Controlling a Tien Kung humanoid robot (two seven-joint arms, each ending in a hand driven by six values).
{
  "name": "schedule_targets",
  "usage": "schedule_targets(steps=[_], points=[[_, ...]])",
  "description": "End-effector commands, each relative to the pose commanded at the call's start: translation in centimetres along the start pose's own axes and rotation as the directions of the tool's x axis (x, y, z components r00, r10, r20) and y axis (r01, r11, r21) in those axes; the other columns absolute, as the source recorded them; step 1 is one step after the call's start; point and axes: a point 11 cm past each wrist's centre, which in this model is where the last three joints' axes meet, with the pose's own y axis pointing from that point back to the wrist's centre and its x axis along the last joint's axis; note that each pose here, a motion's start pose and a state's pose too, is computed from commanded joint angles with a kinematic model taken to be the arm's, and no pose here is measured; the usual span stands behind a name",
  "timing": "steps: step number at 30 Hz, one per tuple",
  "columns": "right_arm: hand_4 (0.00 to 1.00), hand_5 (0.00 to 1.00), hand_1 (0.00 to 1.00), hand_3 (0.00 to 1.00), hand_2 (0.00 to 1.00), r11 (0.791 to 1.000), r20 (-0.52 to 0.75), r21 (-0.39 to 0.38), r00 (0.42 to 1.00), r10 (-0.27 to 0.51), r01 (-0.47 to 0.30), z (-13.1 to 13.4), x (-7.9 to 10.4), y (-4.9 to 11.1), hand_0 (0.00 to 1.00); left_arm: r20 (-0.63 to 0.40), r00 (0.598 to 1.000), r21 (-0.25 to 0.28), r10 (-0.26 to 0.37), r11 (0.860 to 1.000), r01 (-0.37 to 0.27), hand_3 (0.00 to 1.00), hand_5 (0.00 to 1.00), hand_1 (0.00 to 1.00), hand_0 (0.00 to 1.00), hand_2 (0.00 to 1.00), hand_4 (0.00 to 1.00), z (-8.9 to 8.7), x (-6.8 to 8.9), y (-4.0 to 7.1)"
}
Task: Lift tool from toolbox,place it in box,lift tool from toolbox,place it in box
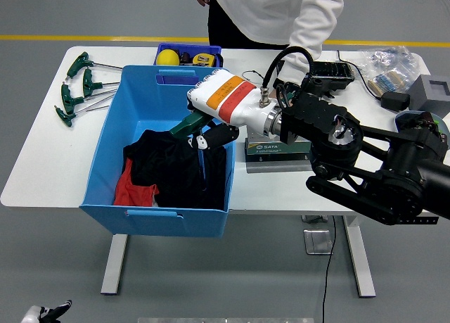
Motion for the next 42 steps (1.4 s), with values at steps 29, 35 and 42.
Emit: schedule_targets(steps=[29, 35, 42], points=[[0.849, 0.531, 0.495, 0.468, 0.534, 0.999, -0.067, 0.032, 0.997, 0.046, -0.044, -0.42, -0.14, -0.29, 0.422, 0.025, 1.0, 0.015, 0.007, 1.0, -0.007, 0.7, 0.72, 0.55, 0.641, 0.661, 0.736, -0.36, 0.42, -0.05], [0.87, 0.536, 0.507, 0.467, 0.538, 0.999, -0.067, 0.026, 0.997, 0.038, -0.036, -0.25, -0.37, -0.26, 0.427, 0.029, 1.0, 0.015, 0.008, 1.0, -0.008, 0.7, 0.721, 0.547, 0.639, 0.661, 0.736, -0.37, 0.45, -0.05], [0.873, 0.535, 0.507, 0.466, 0.54, 0.999, -0.063, 0.018, 0.997, 0.036, -0.035, 0.11, -0.37, -0.11, 0.427, 0.034, 0.999, 0.014, 0.007, 1.0, -0.008, 0.699, 0.722, 0.544, 0.642, 0.66, 0.735, -0.34, 0.46, -0.05]])
